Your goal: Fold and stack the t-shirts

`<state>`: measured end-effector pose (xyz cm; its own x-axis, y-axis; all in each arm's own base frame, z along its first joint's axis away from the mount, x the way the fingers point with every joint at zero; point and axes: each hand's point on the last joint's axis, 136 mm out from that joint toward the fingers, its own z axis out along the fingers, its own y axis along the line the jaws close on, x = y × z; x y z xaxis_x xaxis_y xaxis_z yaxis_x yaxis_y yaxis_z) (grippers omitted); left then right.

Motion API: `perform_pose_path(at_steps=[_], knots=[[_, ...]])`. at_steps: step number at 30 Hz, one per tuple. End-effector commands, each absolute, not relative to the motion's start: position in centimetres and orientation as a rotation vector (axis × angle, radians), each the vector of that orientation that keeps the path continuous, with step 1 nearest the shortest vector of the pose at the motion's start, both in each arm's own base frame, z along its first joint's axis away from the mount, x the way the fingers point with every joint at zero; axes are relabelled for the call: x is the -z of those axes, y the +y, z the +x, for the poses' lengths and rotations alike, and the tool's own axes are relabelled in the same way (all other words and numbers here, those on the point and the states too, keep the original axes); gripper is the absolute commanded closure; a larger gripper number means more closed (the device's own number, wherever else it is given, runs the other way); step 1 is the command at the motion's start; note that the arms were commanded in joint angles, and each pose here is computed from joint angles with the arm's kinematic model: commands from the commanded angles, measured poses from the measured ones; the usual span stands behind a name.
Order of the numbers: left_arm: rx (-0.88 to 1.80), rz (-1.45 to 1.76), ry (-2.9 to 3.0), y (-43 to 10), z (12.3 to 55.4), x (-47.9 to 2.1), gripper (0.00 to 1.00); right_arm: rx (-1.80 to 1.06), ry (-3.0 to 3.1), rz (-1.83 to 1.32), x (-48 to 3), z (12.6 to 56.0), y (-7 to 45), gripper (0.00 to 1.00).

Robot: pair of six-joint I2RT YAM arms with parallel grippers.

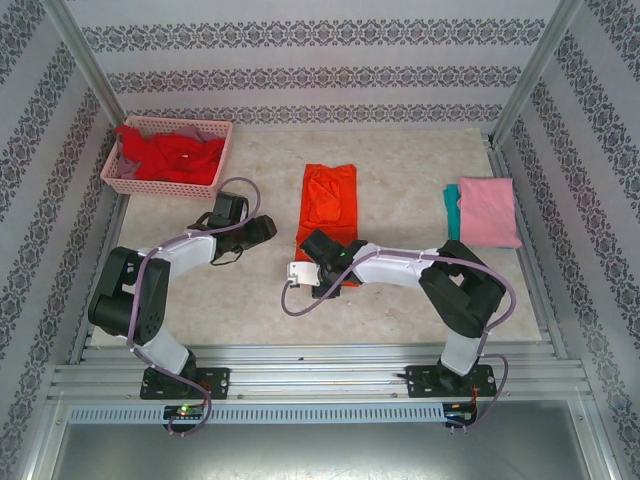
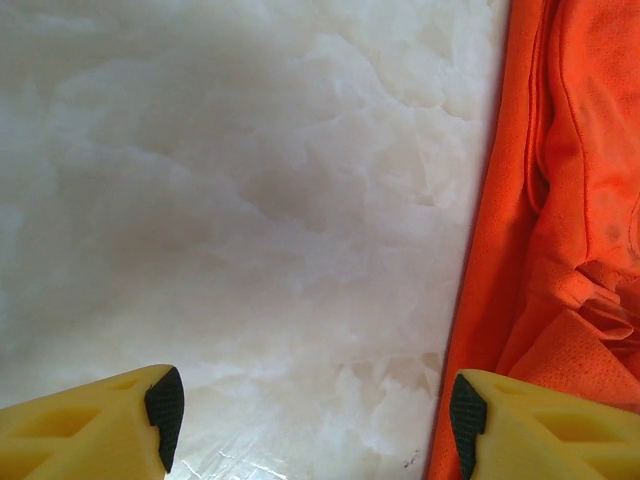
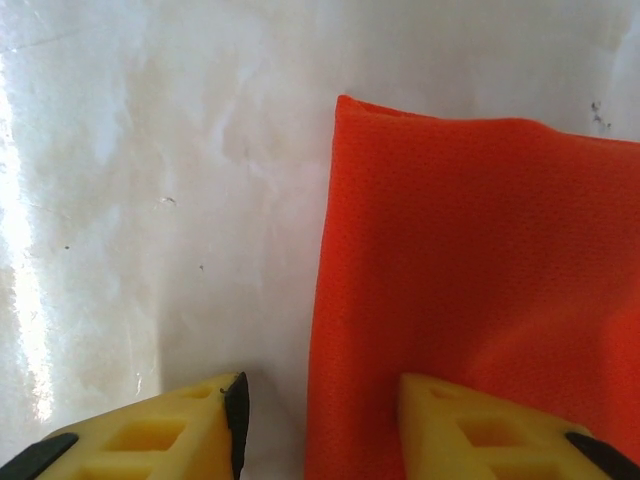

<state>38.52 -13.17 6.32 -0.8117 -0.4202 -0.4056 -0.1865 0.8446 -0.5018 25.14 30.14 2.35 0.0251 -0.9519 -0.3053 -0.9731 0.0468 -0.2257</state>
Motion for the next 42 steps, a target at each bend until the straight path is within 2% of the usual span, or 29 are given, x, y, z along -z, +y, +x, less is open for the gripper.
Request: perform_pose_path(at_steps=[1, 24, 28, 32, 35, 42], knots=[[0.606, -0.412, 2.492, -12.8, 38.6, -7.0, 0.28, -0.059, 1.913, -1.920, -4.5, 25.3, 29.8, 0.56], [0.641, -0.404, 2.482, -13.2, 38.4, -6.9, 0.28, -0.085, 2.010, -1.960, -0.9, 25.5, 28.5, 0.47], [0.647, -0.404, 2.479, -13.3, 38.5, -6.9, 0.28, -0.051, 2.042, -1.978, -0.2, 25.9, 28.3, 0.57], [0.652, -0.400, 2.478, -13.4, 38.5, -7.0, 0.28, -0.019, 2.064, -1.989, 0.1, 26.0, 27.9, 0.86], [0.659, -0.397, 2.479, -13.5, 38.5, -7.0, 0.27, -0.062, 2.065, -1.994, -0.9, 25.0, 27.7, 1.00], [0.757, -0.351, 2.450, -16.7, 39.2, -7.5, 0.19, -0.264, 2.101, -1.986, -3.8, 20.7, 26.9, 1.00]])
